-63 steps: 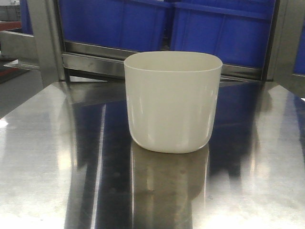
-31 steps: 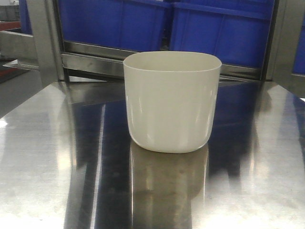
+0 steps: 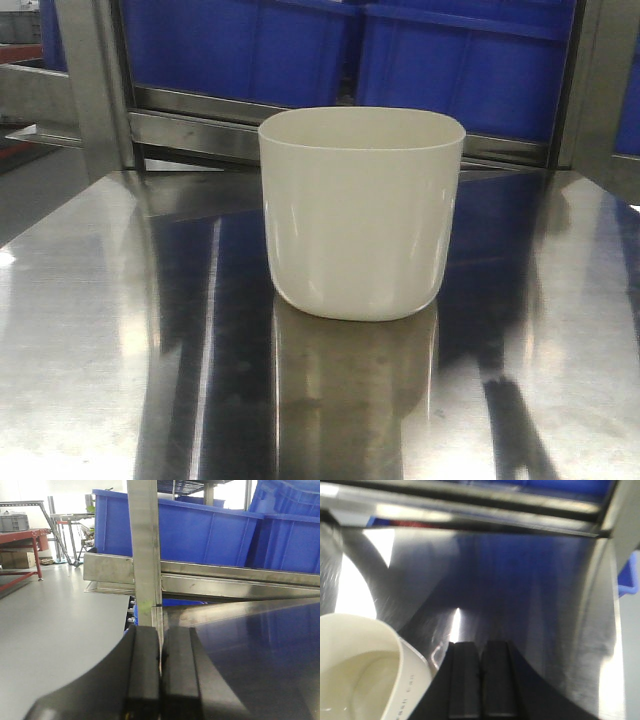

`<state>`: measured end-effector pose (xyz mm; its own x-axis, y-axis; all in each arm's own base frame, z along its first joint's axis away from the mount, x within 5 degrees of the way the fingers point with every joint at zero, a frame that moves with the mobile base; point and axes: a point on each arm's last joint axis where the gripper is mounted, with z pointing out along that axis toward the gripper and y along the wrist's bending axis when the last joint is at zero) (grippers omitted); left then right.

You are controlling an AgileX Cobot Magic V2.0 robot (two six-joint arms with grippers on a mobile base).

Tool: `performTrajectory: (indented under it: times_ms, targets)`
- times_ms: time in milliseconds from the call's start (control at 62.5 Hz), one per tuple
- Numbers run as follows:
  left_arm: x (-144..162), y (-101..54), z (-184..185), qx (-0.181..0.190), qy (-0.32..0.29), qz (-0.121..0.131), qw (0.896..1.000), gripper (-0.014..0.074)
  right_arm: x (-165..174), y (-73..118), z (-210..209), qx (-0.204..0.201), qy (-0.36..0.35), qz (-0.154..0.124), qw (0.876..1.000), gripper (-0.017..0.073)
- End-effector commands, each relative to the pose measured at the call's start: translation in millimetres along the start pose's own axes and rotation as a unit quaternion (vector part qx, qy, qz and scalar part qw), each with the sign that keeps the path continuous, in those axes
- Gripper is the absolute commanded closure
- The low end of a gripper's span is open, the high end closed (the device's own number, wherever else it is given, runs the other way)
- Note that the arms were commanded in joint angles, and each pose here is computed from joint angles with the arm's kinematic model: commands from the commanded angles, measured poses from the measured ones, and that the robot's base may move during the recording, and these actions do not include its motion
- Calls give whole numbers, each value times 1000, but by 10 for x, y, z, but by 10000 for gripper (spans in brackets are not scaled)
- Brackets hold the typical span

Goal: Move white bin to right shelf second layer
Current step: 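Move the right gripper toward the rim of the white bin, then lower the right gripper onto the white bin's rim and close it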

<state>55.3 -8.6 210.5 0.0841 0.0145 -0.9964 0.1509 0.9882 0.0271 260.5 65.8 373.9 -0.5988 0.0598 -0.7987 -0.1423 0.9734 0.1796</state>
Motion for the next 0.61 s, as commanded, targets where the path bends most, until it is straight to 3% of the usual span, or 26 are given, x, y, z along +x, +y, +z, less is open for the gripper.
performTrajectory:
  times_ms: [0, 96, 288, 592]
  targets:
    - [27, 3, -5, -2, -33, -6, 999, 509, -191, 108, -43, -18, -33, -5, 999, 501]
    - [27, 3, -5, -2, -33, -6, 999, 509, -173, 188, 64, -26, -13, -14, 999, 433]
    - [27, 3, -5, -2, -33, -6, 999, 509, -115, 332, 140, -46, 4, -25, 999, 46]
    - [27, 3, -5, -2, -33, -6, 999, 509, -43, 401, 317, -57, 34, -15, 998, 20]
